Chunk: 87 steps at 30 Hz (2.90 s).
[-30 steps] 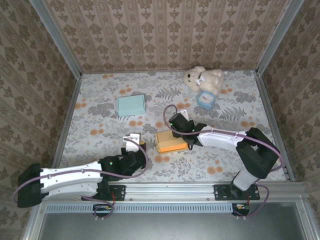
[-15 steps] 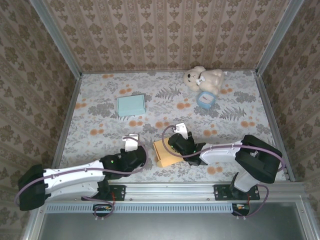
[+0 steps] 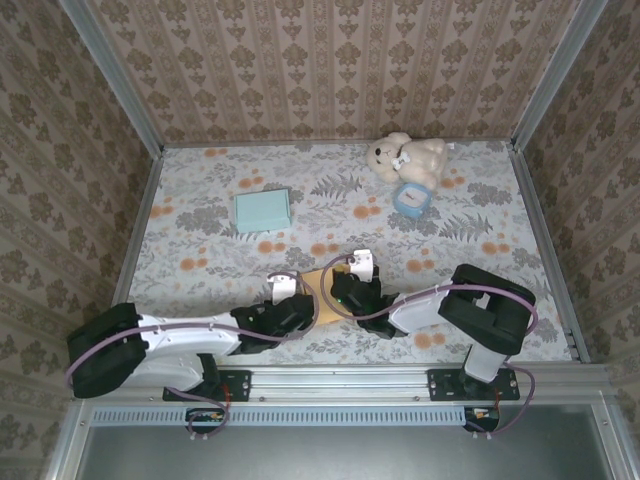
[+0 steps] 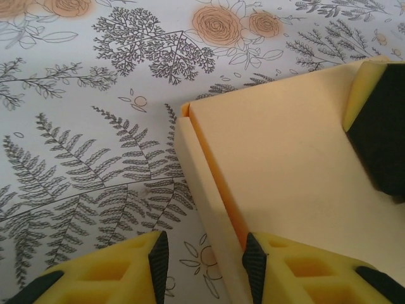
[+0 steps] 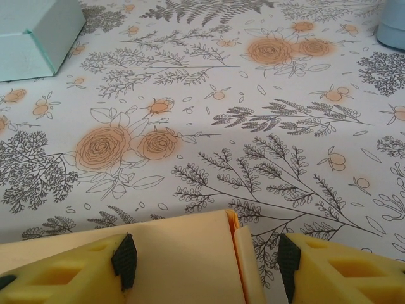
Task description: Fold the paper box
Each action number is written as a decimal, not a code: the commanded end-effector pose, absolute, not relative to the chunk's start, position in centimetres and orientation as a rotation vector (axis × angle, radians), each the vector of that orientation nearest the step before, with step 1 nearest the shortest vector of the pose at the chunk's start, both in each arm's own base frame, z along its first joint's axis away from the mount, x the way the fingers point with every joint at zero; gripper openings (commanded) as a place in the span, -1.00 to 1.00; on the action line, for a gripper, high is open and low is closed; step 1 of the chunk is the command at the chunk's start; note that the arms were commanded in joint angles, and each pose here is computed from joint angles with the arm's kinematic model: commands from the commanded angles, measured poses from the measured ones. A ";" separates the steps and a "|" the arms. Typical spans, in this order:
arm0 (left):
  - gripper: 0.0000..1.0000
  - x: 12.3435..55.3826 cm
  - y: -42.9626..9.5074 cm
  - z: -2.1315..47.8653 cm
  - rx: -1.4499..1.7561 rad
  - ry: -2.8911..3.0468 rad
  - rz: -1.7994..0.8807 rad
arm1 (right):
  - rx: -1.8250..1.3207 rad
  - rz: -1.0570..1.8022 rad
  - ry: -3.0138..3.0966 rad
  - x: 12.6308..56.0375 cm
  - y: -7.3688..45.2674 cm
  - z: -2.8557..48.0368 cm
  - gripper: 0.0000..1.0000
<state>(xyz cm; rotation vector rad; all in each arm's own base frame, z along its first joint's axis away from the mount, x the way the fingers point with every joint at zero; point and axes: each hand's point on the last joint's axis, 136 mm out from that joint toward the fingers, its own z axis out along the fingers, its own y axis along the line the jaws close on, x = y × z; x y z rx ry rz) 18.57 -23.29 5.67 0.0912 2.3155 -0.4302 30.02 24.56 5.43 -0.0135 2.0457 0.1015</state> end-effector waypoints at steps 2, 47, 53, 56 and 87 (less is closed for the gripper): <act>-0.18 19.4 -24.7 6.4 0.012 2.299 -0.549 | -0.103 0.003 2.172 28.6 23.0 1.6 0.28; 0.09 22.9 -24.2 8.1 -0.054 2.317 -0.526 | -0.019 0.418 2.299 26.7 20.6 3.3 0.30; 0.34 21.3 -24.8 8.6 -0.189 2.401 -0.621 | -0.016 0.423 2.294 26.5 20.7 3.6 0.30; 0.44 20.7 -25.3 8.7 -0.244 2.440 -0.613 | -0.011 0.431 2.292 26.5 20.9 3.7 0.29; 0.51 19.2 -25.5 5.8 -0.470 2.543 -0.520 | -0.028 0.479 2.313 25.9 23.2 3.1 0.29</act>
